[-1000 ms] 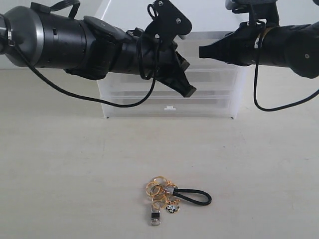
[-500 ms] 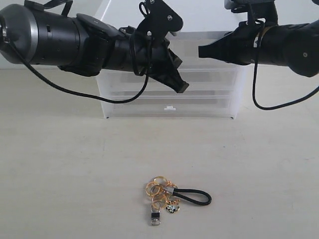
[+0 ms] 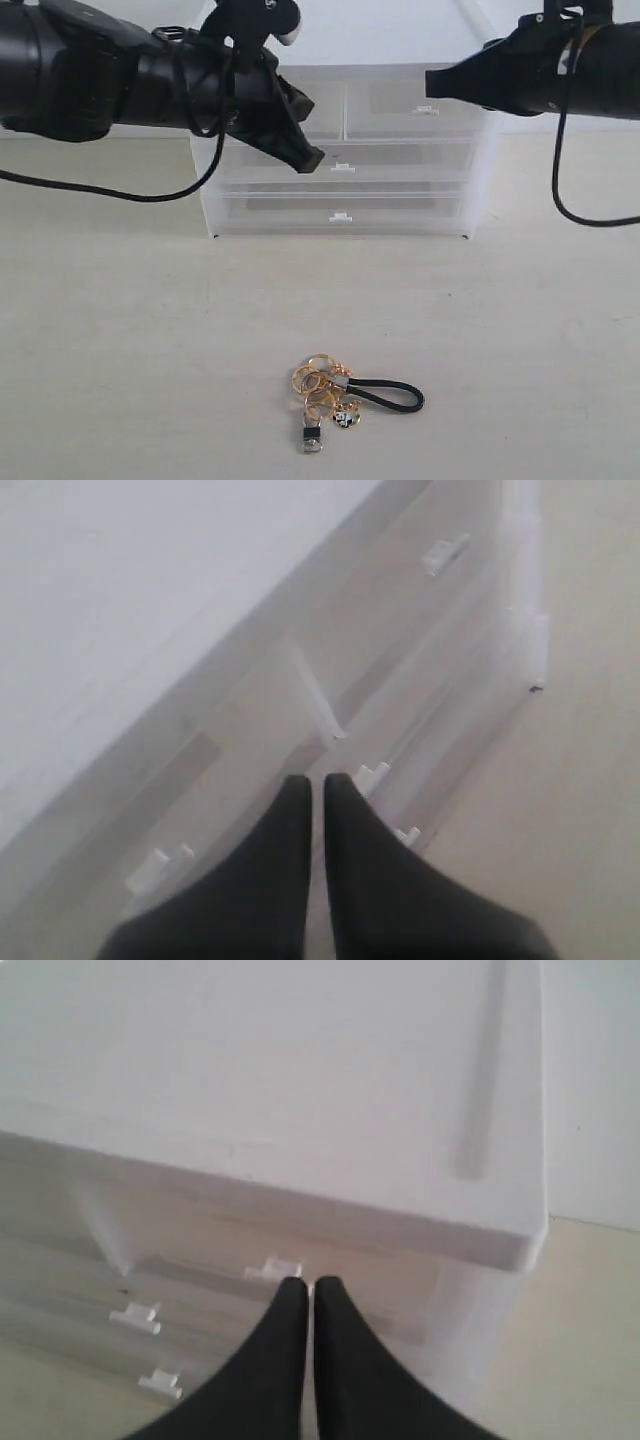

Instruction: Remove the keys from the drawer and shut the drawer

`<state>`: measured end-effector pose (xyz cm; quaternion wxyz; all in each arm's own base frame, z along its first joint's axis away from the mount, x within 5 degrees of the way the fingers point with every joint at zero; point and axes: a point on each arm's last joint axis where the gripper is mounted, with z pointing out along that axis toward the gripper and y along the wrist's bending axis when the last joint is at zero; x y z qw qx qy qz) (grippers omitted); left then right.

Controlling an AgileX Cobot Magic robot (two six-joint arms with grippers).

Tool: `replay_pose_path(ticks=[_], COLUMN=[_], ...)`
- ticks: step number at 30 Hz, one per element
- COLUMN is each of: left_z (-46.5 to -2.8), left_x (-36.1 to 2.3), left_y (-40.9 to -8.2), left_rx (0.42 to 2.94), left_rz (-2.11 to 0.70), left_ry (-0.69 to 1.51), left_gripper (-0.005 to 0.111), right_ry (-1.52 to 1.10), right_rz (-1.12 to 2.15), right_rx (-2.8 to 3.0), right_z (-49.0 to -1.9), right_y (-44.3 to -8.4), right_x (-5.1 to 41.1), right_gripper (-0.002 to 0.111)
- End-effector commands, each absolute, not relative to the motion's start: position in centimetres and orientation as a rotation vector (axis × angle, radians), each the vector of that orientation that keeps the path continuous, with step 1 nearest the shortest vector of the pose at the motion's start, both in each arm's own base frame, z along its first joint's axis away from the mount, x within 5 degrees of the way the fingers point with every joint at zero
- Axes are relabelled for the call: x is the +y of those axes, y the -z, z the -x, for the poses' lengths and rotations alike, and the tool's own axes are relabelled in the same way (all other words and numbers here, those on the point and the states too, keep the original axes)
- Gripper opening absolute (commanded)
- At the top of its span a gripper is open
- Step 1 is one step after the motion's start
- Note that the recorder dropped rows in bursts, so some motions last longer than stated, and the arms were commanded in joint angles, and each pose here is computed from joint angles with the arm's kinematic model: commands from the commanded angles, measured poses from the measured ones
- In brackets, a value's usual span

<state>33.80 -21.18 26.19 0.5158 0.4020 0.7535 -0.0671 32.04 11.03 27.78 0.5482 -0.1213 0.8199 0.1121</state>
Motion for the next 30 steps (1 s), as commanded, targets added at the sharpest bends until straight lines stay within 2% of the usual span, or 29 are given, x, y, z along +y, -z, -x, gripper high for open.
replay_pose_path(ticks=[1,3,6,11,15,19,30], left_z=[-31.2,-29.7,-24.8,-17.8,-13.0,-11.0,-10.5], left_x=[-20.0,-19.2,-16.7,-14.5,-12.9,-11.9,-11.6], left_y=[-27.9,-28.9,-31.1,-31.4,-30.8,-30.0,-29.5], left_rx=[1.808,1.813,1.781,1.786,1.711,1.679,1.682], left_rz=[-0.93,-0.877,-0.812,-0.682,-0.685,-0.683,-0.688], left_ry=[0.245,0.288,0.373,0.72,0.925,0.969,0.976], left_gripper=[0.004,0.004,0.004,0.004,0.004,0.004,0.004], right_ry=[-0.293,-0.303,-0.332,-0.413,-0.333,-0.303,-0.303], right_rz=[0.249,0.237,0.208,0.076,0.035,0.023,0.023], right_rx=[1.921,1.916,1.891,1.903,2.075,2.142,2.143], right_z=[-29.4,-27.8,-24.0,-19.4,-17.3,-17.1,-17.1], right_y=[-28.0,-28.0,-27.8,-27.2,-26.0,-25.4,-25.4], right_x=[9.9,9.4,8.2,6.6,5.4,5.2,5.2], right_gripper=[0.0,0.0,0.0,0.0,0.0,0.0,0.0])
